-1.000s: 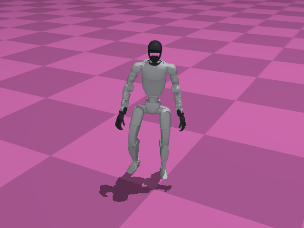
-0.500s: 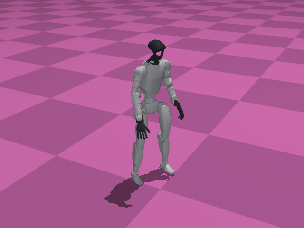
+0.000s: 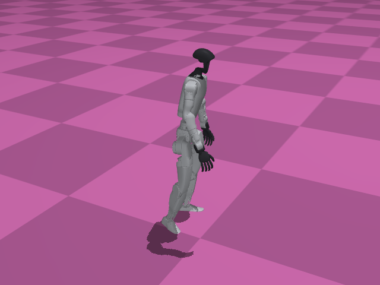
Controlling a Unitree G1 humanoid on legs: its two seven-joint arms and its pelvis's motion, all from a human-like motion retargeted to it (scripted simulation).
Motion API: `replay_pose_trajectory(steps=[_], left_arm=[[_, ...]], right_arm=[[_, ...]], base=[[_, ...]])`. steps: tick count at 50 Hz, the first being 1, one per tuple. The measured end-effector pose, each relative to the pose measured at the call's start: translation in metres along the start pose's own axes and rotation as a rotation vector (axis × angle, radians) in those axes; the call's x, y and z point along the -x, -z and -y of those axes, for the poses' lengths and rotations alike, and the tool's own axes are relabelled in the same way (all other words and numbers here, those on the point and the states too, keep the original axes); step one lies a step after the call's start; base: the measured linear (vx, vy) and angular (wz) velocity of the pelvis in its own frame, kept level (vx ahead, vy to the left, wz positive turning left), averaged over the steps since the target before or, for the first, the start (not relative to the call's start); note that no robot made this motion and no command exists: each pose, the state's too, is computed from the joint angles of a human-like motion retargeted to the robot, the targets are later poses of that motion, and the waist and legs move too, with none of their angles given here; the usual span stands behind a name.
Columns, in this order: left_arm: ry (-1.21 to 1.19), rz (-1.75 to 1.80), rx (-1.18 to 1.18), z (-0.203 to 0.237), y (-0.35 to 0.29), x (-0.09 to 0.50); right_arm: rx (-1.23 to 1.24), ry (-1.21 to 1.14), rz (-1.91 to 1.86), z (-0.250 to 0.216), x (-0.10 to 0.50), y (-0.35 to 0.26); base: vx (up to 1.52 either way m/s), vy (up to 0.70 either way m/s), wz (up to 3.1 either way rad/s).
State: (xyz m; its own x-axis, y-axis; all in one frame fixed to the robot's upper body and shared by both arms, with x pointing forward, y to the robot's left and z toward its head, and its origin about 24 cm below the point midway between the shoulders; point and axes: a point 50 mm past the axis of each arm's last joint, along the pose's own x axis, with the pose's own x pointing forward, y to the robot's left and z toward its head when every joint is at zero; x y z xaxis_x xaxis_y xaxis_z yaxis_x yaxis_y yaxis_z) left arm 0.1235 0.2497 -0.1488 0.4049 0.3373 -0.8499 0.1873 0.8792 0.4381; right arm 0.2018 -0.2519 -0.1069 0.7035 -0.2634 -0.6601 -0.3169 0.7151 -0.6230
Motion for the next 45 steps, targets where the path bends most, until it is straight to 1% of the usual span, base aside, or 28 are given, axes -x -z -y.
replay_pose_trajectory(steps=[10, 20, 28, 38, 45], left_arm=[[-0.021, 0.075, 0.043, 0.000, -0.016, 0.000], [-0.004, 0.190, -0.045, 0.010, -0.033, 0.004], [-0.022, 0.213, 0.146, 0.010, -0.041, 0.008], [-0.049, 0.064, 0.198, -0.002, -0.004, 0.006], [-0.016, -0.030, 0.217, 0.007, 0.018, 0.006]], right_arm=[[0.020, -0.014, -0.036, -0.006, 0.004, 0.014], [0.030, -0.035, -0.012, -0.012, 0.007, 0.014], [0.025, -0.007, -0.065, 0.003, 0.004, 0.021], [-0.053, 0.042, -0.076, 0.012, 0.000, 0.013], [-0.106, 0.055, -0.044, 0.014, 0.001, 0.010]], base=[[0.06, -0.02, 1.29], [0.01, -0.16, 1.28], [-0.07, -0.15, 1.61], [-0.03, -0.02, 1.62], [0.01, 0.13, 1.48]])
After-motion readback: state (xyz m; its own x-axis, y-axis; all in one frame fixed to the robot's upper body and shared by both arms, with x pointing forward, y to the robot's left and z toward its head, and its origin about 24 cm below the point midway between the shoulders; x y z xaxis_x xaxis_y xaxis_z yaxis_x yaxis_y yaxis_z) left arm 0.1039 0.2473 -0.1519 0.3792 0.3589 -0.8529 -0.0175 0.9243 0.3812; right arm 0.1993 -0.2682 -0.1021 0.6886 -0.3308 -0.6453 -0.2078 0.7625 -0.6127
